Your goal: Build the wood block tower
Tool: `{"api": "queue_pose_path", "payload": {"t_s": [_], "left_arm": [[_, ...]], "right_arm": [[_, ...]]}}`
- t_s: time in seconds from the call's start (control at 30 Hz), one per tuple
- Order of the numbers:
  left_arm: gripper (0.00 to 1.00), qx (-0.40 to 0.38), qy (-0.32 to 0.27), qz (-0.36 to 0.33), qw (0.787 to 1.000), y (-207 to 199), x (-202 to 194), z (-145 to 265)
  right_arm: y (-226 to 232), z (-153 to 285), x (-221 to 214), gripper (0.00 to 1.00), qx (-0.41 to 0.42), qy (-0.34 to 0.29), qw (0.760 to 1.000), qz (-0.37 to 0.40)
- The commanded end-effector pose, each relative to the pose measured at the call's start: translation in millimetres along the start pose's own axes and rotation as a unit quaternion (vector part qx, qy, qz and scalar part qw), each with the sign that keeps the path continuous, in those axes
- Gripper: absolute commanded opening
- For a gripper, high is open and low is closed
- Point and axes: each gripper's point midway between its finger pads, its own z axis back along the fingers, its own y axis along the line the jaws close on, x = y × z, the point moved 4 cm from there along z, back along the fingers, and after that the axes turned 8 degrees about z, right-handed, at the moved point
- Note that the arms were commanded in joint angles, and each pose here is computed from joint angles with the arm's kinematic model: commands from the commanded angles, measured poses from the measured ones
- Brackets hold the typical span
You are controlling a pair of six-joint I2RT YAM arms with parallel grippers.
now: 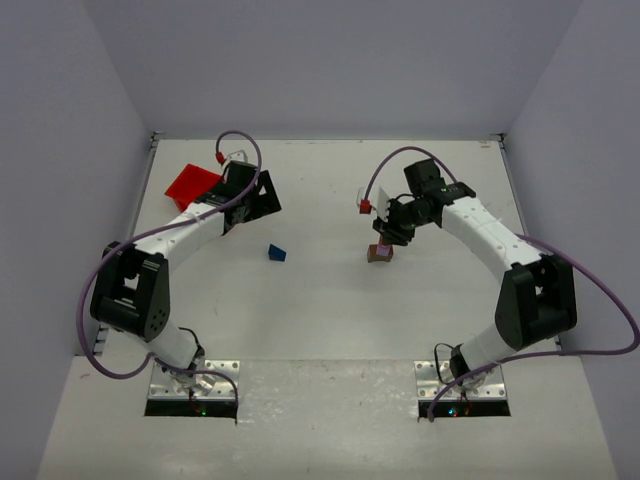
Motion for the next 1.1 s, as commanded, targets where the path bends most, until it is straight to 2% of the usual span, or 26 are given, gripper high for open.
{"api": "queue_pose_path", "payload": {"t_s": [0.0,0.8,1.07], "left_arm": [[1.0,-0.021,-0.023,-0.001,1.0,-13.7,12.7,3.8],[1.0,-0.022,-0.019,-0.003,1.0,-15.1,11.6,0.8],[1.0,-0.024,-0.016,-0.004,1.0,-15.9,10.9,-0.8]], "right_arm": [[-1.6,1.5,5.3,0.23,-0.009,-0.007,1.0,0.009],[1.3,-4.1,1.3,0.25,-0.002,0.004,1.0,0.015],[1.3,-5.4,0.3,0.3,-0.001,0.005,1.0,0.013]]}}
